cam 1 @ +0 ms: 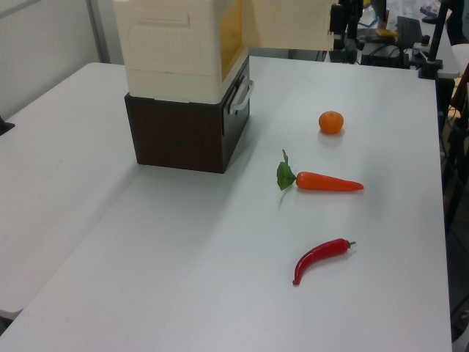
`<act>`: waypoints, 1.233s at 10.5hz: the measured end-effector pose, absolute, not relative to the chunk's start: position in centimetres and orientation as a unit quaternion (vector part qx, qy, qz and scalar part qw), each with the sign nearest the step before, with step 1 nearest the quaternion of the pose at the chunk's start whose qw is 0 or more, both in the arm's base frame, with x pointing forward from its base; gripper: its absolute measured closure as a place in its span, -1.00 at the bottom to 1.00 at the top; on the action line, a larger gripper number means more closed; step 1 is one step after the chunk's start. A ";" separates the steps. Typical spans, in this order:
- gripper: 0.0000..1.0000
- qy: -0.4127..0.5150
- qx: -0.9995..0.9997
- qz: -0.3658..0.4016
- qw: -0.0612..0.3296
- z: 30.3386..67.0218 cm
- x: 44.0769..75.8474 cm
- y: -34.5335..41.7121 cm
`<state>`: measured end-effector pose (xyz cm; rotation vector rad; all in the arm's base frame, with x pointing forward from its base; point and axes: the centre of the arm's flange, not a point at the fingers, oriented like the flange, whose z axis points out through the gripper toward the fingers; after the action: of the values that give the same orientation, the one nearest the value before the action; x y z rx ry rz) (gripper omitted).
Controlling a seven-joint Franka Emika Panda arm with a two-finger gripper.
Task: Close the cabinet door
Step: 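Move the gripper down toward the open cream cabinet door's edge, then push the open door with the gripper, swinging it toward the cabinet front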
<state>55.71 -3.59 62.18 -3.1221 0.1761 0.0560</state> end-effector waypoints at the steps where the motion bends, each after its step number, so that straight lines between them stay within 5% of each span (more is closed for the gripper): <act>1: -0.67 0.053 -0.998 0.018 0.007 62.2 55.7 -3.6; 6: 0.91 -0.030 -0.999 0.026 0.010 62.3 55.2 -4.3; 13: 0.98 -0.318 -0.946 0.060 0.004 63.4 51.9 -15.1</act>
<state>51.90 -15.08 63.40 -2.9643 -0.9965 0.1868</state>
